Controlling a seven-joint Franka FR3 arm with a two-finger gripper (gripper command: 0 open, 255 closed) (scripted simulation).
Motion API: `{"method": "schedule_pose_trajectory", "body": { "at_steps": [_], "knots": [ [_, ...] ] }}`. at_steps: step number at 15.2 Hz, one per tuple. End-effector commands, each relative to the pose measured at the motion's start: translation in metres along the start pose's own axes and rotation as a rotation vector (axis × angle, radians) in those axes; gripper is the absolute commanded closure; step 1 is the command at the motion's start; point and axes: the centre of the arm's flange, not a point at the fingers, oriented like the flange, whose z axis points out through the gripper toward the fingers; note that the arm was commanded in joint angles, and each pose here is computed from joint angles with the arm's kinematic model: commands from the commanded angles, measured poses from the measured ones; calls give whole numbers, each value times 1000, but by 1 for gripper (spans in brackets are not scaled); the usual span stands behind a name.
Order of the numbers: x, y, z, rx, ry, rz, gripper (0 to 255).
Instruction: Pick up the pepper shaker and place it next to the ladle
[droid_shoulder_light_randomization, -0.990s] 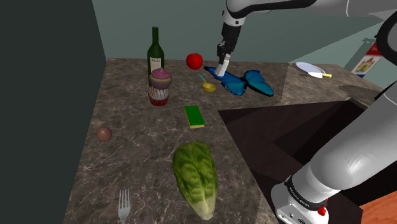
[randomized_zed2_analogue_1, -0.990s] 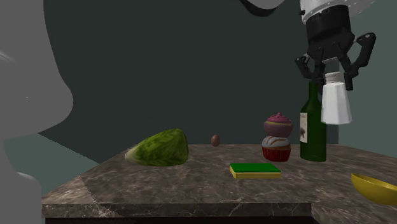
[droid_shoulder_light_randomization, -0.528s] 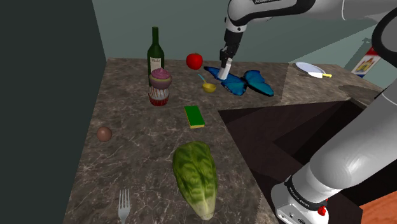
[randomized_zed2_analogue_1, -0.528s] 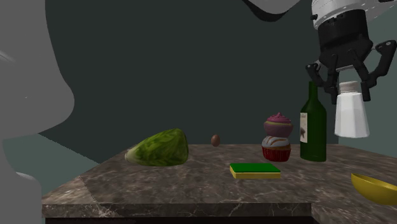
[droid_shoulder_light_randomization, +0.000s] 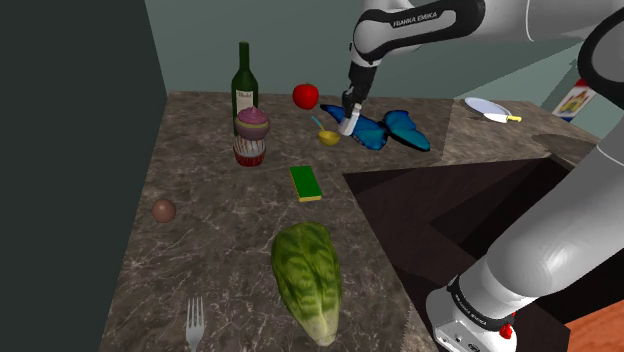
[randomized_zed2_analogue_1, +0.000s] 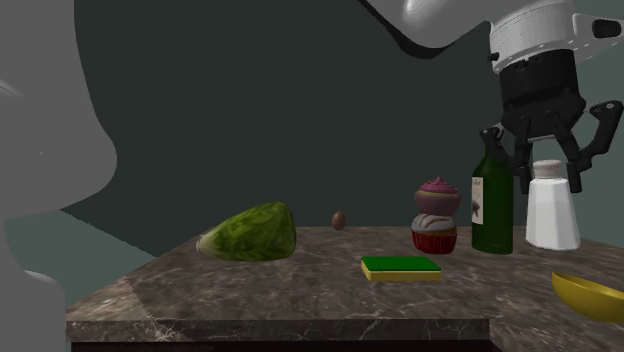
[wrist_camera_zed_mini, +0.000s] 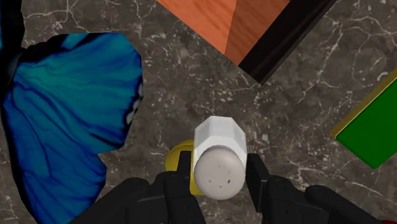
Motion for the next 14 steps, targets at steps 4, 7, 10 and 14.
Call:
{"method": "schedule_pose_trajectory", "body": {
  "at_steps": [4,7,10,14],
  "knots": [
    [0,-3,26,0,1,0,255],
    [-1,-4,42,0,1,0,255],
    [-1,-6,57,0,1,0,255],
    [-1,-8,78,0,1,0,255]
  ]
}}
